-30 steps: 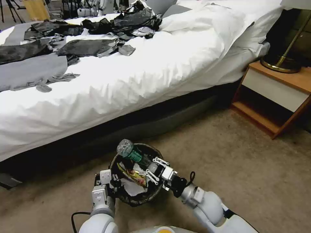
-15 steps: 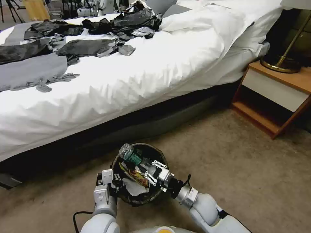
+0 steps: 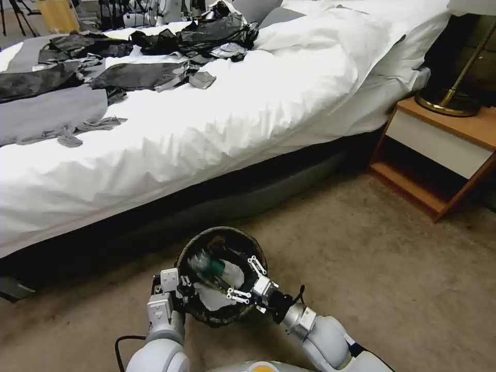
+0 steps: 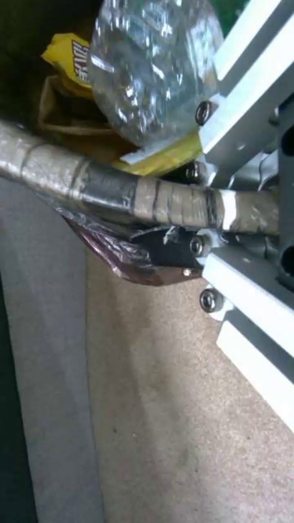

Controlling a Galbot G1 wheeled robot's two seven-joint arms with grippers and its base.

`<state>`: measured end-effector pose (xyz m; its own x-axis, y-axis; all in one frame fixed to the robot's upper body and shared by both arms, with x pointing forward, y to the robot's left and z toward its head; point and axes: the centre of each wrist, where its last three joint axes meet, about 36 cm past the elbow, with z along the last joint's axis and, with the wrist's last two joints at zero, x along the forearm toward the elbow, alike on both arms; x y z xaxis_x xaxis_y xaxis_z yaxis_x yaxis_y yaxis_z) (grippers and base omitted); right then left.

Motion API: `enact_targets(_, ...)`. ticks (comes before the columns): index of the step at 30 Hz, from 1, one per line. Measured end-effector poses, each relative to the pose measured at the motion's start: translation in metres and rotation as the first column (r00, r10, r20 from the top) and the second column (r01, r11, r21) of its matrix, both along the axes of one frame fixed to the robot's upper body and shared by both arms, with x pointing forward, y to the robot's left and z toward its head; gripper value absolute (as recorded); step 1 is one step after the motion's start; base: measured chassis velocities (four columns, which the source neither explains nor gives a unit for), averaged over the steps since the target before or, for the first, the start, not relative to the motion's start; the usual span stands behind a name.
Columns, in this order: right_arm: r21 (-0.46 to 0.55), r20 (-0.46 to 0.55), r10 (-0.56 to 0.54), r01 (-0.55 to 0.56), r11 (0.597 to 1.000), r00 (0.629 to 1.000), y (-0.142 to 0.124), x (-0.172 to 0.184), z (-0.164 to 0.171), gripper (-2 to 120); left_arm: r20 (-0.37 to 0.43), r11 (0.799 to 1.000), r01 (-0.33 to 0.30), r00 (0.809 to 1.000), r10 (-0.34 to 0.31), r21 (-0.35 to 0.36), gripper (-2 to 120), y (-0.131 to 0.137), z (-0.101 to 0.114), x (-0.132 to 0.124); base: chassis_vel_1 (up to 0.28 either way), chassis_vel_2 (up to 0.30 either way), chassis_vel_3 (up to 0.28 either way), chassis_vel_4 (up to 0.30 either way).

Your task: Pick up the trash bin, then pick up the garbage from the floor and place it into the trash bin.

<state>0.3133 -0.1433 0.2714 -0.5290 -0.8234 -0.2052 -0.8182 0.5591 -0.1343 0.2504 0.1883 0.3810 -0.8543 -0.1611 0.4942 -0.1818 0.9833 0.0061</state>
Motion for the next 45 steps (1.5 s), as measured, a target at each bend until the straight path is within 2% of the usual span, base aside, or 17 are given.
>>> enact_targets(1,0.002,0.003,0.001,-0.001,1.000,1.000,0.000,0.000,0.001,91,0.001,1.000,0.000,1.000,0.000,0.000,0,0.000,0.000,0.000,0.000,0.000,0.000,0.000)
enact_targets(4,0.010,0.016,0.009,-0.010,1.000,1.000,0.002,-0.002,0.007,98,0.000,1.000,-0.002,1.000,0.002,0.001,0,0.001,0.000,0.001,0.000,0.000,0.000,0.000)
enact_targets(13,0.065,0.106,0.020,-0.027,0.998,0.994,0.010,-0.009,0.042,100,-0.008,1.000,-0.008,1.000,0.008,0.007,0,0.003,-0.004,0.003,0.000,0.000,0.000,0.000)
enact_targets(16,0.147,0.168,-0.065,0.040,0.988,0.984,0.012,-0.005,0.079,100,-0.011,1.000,-0.007,1.000,0.007,0.008,0,0.003,-0.005,0.004,0.000,0.000,0.000,0.000)
enact_targets(17,0.147,0.168,-0.065,0.040,0.988,0.984,0.012,-0.005,0.079,100,-0.011,1.000,-0.007,1.000,0.007,0.008,0,0.003,-0.005,0.004,0.000,0.000,0.000,0.000)
enact_targets(20,0.267,0.198,-0.245,0.188,0.945,0.949,0.007,-0.010,0.129,100,-0.014,1.000,-0.006,1.000,0.006,0.009,0,0.003,-0.006,0.004,0.000,0.000,0.000,0.000)
enact_targets(21,0.267,0.198,-0.245,0.188,0.945,0.949,0.007,-0.010,0.129,100,-0.014,1.000,-0.006,1.000,0.006,0.009,0,0.003,-0.006,0.004,0.000,0.000,0.000,0.000)
enact_targets(22,0.297,0.185,-0.324,0.261,0.919,0.928,0.002,-0.019,0.139,100,-0.015,1.000,-0.007,1.000,0.008,0.008,0,0.004,-0.007,0.004,0.000,0.000,0.000,0.000)
enact_targets(23,0.297,0.185,-0.324,0.261,0.919,0.928,0.002,-0.019,0.139,100,-0.015,1.000,-0.007,1.000,0.008,0.008,0,0.004,-0.007,0.004,0.000,0.000,0.000,0.000)
enact_targets(24,0.302,0.176,-0.370,0.308,0.902,0.912,-0.003,-0.026,0.141,100,-0.014,1.000,-0.008,1.000,0.008,0.009,0,0.005,-0.007,0.004,0.000,0.000,0.000,0.000)
enact_targets(26,0.308,0.144,-0.443,0.385,0.870,0.885,-0.008,-0.038,0.134,100,-0.016,1.000,-0.009,1.000,0.010,0.011,0,0.007,-0.007,0.005,0.000,0.000,0.000,0.000)
enact_targets(27,0.308,0.144,-0.443,0.385,0.870,0.885,-0.008,-0.038,0.134,100,-0.016,1.000,-0.009,1.000,0.010,0.011,0,0.007,-0.007,0.005,0.000,0.000,0.000,0.000)
enact_targets(30,0.303,0.084,-0.519,0.474,0.827,0.851,-0.010,-0.049,0.112,100,-0.016,1.000,-0.012,1.000,0.012,0.010,0,0.008,-0.007,0.005,0.000,0.000,0.000,0.000)
enact_targets(31,0.303,0.084,-0.519,0.474,0.827,0.851,-0.010,-0.049,0.112,100,-0.016,1.000,-0.012,1.000,0.012,0.010,0,0.008,-0.007,0.005,0.000,0.000,0.000,0.000)
enact_targets(34,0.286,0.040,-0.577,0.544,0.789,0.816,-0.014,-0.055,0.083,100,-0.016,1.000,-0.016,1.000,0.017,0.009,0,0.009,-0.007,0.004,0.000,0.000,0.000,0.000)
enact_targets(38,0.262,0.018,-0.618,0.593,0.761,0.786,-0.021,-0.053,0.062,100,-0.014,1.000,-0.022,1.000,0.023,0.010,0,0.012,-0.006,0.004,0.000,0.000,0.000,0.000)
enact_targets(45,0.243,0.007,-0.642,0.621,0.745,0.767,-0.027,-0.049,0.047,100,-0.009,1.000,-0.024,1.000,0.024,0.008,0,0.012,-0.004,0.004,0.000,0.000,0.000,0.000)
